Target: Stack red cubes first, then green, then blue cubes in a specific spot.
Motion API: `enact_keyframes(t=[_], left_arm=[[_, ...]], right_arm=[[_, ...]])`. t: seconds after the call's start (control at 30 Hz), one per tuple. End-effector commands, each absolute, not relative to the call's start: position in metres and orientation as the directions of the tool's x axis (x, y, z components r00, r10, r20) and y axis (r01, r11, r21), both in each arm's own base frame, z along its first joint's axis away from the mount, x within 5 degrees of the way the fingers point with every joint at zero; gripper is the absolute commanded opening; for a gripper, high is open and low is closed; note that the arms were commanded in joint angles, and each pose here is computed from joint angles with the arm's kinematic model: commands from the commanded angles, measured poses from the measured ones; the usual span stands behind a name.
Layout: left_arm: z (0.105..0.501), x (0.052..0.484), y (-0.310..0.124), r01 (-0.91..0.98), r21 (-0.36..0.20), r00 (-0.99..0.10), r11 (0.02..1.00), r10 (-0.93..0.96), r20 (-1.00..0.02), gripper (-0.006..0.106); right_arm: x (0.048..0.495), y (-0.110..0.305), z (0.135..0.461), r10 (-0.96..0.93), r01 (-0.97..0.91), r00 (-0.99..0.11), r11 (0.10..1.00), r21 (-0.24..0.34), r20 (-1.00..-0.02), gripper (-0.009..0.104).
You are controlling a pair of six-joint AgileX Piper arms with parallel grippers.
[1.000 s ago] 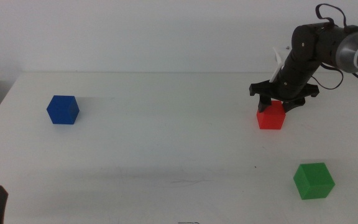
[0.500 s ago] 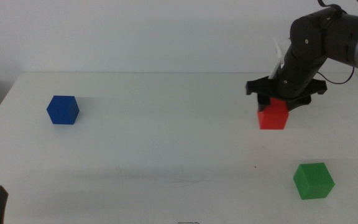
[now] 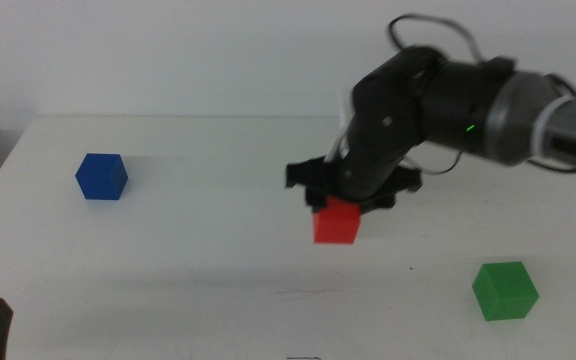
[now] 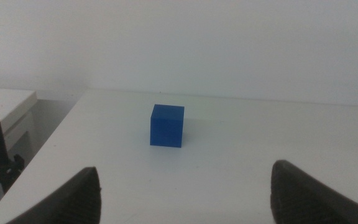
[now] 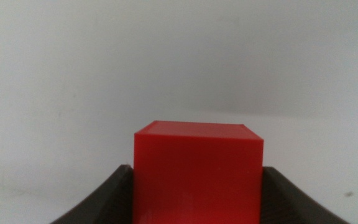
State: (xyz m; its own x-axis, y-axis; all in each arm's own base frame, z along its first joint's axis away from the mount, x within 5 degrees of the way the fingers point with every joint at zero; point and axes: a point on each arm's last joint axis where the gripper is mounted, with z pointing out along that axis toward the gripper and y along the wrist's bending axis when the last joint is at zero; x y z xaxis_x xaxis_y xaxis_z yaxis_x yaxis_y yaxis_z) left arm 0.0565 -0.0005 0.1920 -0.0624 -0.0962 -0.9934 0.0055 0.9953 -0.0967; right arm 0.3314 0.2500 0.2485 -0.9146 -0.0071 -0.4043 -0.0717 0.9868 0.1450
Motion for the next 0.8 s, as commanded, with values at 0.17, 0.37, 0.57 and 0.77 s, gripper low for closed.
enact_keyframes(t=[0.17,0.37,0.57,0.77], left_arm=[[0.202,0.055,-0.001,0.025,-0.107,0.046,0.994,-0.108,-0.993,0.094],[0.202,0.055,-0.001,0.025,-0.107,0.046,0.994,-0.108,-0.993,0.094],[0.202,0.055,-0.001,0.025,-0.107,0.046,0.994,-0.108,-0.993,0.094],[0.202,0.055,-0.001,0.025,-0.107,0.046,0.994,-0.108,-0.993,0.094]], right_arm=[[0.318,0.278,0.261,0.015,-0.089,-0.893,0.973,0.211,-0.449,-0.001],[0.314,0.292,0.245,0.016,-0.083,-0.900,0.975,0.207,-0.435,-0.001],[0.318,0.294,0.235,0.023,-0.068,-0.901,0.978,0.195,-0.432,-0.001],[0.321,0.297,0.224,0.021,-0.066,-0.906,0.979,0.190,-0.423,-0.001]])
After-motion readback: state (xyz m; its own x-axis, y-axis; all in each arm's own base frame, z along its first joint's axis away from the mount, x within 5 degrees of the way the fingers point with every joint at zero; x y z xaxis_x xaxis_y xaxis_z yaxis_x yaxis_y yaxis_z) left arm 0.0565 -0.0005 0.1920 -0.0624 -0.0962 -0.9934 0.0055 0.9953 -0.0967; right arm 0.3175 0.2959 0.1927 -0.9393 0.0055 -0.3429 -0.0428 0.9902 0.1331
